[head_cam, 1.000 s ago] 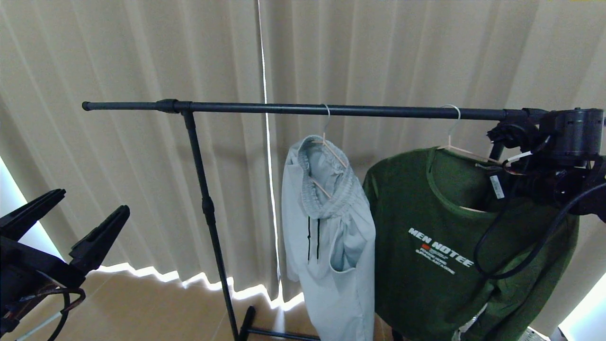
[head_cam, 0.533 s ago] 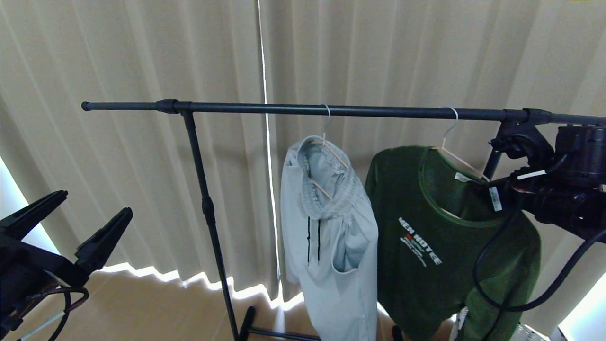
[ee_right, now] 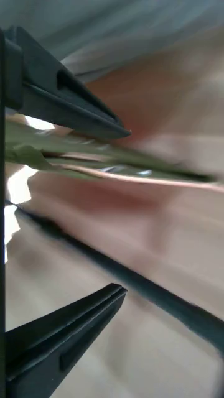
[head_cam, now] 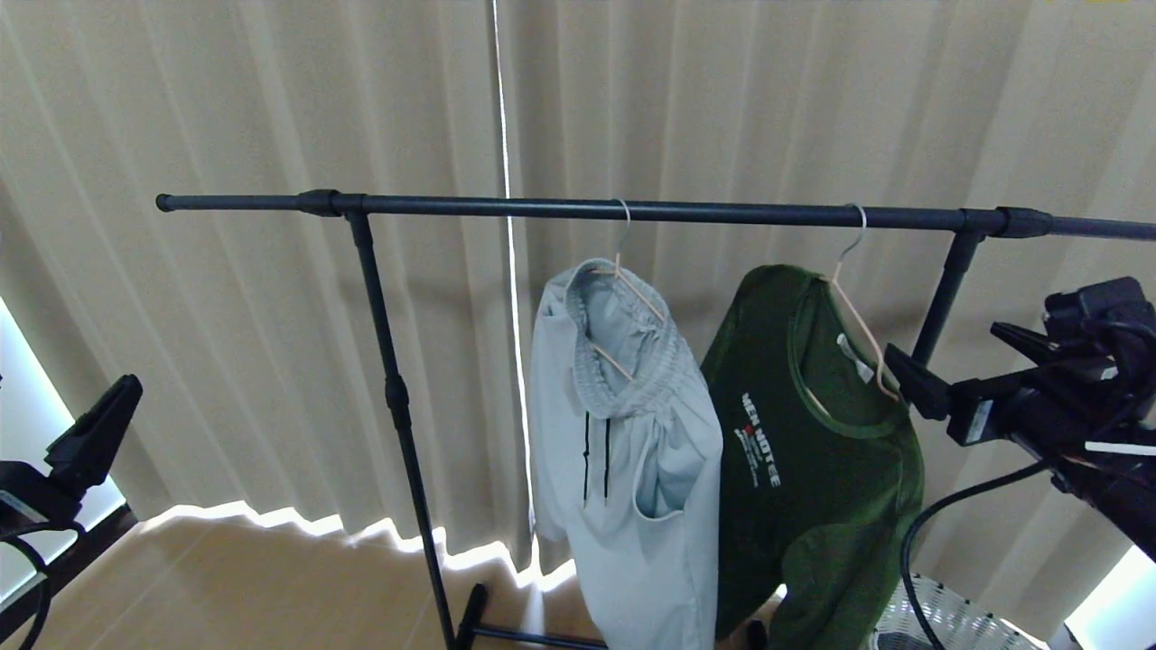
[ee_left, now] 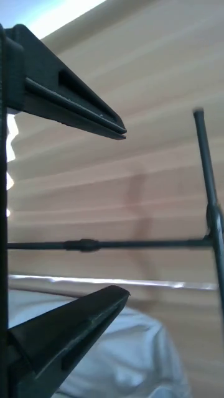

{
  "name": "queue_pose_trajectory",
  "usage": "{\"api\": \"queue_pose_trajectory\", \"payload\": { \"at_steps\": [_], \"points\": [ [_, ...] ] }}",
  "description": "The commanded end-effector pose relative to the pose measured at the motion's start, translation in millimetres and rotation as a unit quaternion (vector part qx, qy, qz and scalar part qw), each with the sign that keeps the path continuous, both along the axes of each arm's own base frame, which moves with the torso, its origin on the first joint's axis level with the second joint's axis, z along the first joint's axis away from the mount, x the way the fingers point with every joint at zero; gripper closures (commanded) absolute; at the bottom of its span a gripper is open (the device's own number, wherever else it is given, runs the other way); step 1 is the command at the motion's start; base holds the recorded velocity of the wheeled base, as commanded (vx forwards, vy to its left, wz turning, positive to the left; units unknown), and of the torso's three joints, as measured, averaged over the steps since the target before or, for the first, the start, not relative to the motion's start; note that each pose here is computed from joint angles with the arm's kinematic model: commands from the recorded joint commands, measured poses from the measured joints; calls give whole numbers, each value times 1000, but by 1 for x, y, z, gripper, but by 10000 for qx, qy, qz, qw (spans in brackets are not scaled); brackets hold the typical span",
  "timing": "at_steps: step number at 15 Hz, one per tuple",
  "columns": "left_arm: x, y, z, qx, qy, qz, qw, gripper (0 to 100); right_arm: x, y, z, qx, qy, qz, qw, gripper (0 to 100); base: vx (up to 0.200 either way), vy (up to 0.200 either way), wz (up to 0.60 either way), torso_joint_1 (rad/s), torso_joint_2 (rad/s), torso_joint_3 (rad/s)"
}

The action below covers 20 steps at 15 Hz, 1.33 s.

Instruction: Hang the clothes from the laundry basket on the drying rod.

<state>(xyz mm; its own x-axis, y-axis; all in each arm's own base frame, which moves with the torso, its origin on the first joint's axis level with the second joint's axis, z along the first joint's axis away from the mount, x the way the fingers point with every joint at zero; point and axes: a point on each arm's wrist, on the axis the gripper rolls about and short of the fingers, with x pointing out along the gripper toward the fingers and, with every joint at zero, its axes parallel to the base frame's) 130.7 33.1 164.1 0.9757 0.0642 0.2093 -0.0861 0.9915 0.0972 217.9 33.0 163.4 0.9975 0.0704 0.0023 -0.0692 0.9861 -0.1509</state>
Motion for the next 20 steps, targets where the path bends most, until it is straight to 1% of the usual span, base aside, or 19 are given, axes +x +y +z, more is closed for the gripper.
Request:
{"api": "queue_pose_trajectory", "payload": {
  "at_steps": [1,2,4,6,7,8,10,11,13,14,15,16,17,18,19,20],
  "points": [
    [-7,-1,5,-5,-205,30,9998,0,-17,-1,-19,31,99,207,9997,0,0,0,0,0,0,0],
    [-11,-2,8,7,-294,3,9996,0,-22,-2,-21,145,3,300,9994,0,0,0,0,0,0,0],
    [-15,-4,11,43,-426,-30,9991,0,-21,-2,-17,142,-166,394,9990,0,0,0,0,0,0,0],
    [-16,-4,11,33,-419,-32,9991,0,-28,-3,-12,-96,-431,385,9983,0,0,0,0,0,0,0],
    [-17,-5,11,37,-433,-32,9990,0,-30,-3,-11,-183,-479,380,9980,0,0,0,0,0,0,0],
    [-22,-6,15,11,-578,-44,9983,0,-35,-5,-8,-324,-608,329,9971,0,0,0,0,0,0,0],
    [-35,-10,18,-13,-682,-77,9976,0,-44,-7,2,-366,-897,311,9948,0,0,0,0,0,0,0],
    [-43,-12,17,-27,-638,-76,9979,0,-50,-8,5,-423,-1003,306,9936,0,0,0,0,0,0,0],
    [-59,-18,10,-95,-410,-102,9991,0,-59,-9,9,-567,-1148,288,9914,0,0,0,0,0,0,0],
    [-70,-22,3,-152,-218,-182,9995,0,-62,-9,11,-607,-1197,280,9906,0,0,0,0,0,0,0],
    [-75,-24,1,-170,-150,-234,9995,0,-63,-9,11,-604,-1220,278,9903,0,0,0,0,0,0,0],
    [-93,-31,-12,-223,100,-501,9984,0,-64,-10,12,-610,-1236,276,9901,0,0,0,0,0,0,0],
    [-103,-34,-21,-226,254,-692,9970,0,-64,-10,11,-611,-1228,276,9902,0,0,0,0,0,0,0],
    [-110,-35,-28,-237,391,-824,9955,0,-65,-10,10,-612,-1213,278,9903,0,0,0,0,0,0,0],
    [-120,-37,-42,-286,665,-986,9925,0,-65,-10,10,-621,-1206,277,9904,0,0,0,0,0,0,0],
    [-127,-38,-49,-302,748,-1000,9917,0,-67,-10,10,-619,-1222,276,9902,0,0,0,0,0,0,0]
  ]
}}
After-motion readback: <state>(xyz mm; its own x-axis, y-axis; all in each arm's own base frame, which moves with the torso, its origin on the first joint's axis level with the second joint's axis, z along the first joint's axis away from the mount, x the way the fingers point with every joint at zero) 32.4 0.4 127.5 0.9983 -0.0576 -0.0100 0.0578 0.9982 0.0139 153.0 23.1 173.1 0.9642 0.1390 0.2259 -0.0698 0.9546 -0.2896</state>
